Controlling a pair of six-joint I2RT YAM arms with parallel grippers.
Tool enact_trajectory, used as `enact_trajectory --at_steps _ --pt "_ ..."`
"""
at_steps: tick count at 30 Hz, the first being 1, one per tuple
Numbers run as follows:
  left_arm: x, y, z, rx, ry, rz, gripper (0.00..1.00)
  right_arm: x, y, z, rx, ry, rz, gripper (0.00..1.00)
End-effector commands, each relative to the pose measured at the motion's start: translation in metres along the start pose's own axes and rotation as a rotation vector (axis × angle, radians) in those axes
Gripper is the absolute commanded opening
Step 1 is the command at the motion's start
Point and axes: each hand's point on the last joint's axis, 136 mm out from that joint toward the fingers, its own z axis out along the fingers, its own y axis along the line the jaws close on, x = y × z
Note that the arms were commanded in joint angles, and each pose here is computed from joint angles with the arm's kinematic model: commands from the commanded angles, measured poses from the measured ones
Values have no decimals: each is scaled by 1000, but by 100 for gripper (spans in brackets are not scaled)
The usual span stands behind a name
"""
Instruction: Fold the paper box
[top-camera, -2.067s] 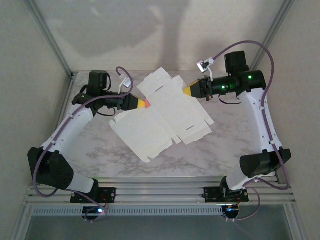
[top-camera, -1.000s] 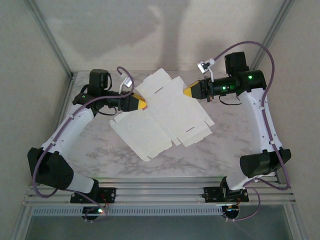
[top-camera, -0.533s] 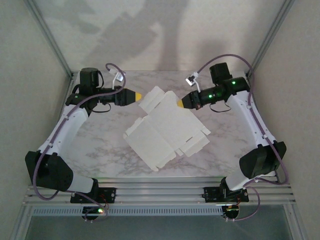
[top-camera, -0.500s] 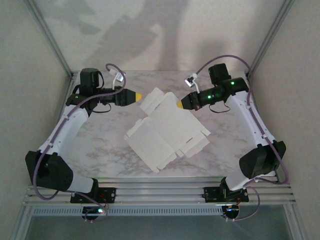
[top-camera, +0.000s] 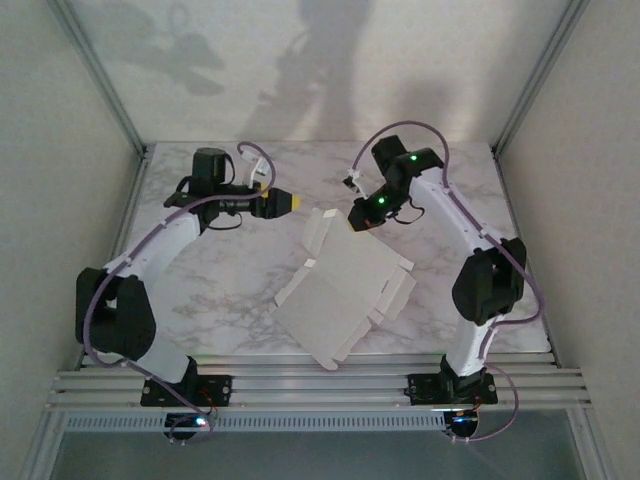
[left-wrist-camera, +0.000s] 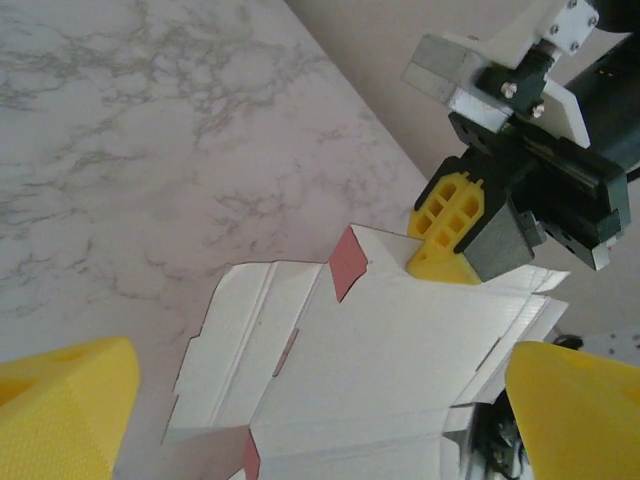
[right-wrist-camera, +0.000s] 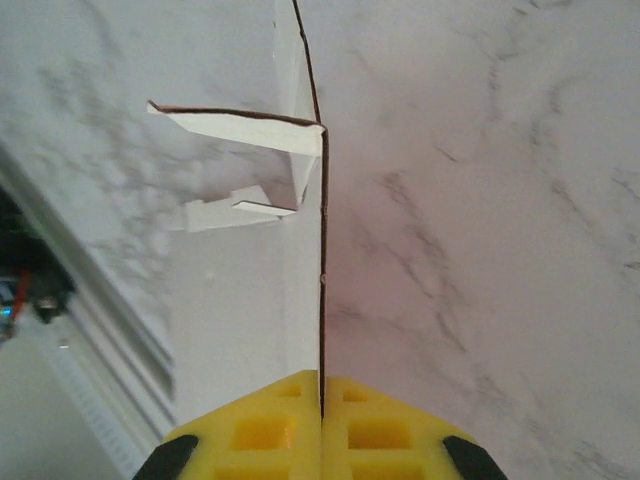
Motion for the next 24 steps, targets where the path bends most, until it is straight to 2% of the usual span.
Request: enact_trajectory --at_steps 1,6,12,24 --pt "-1 10 11 -18 -22 87 91 2 -17 -5 153 33 -8 0" --pt "15 27 30 -9 13 91 85 0 -8 -2 128 1 -44 0" --pt "19 33 48 50 36 117 85 3 0 5 87 -15 -71 0" --pt "59 36 67 215 219 191 77 5 17 6 -8 -23 -90 0"
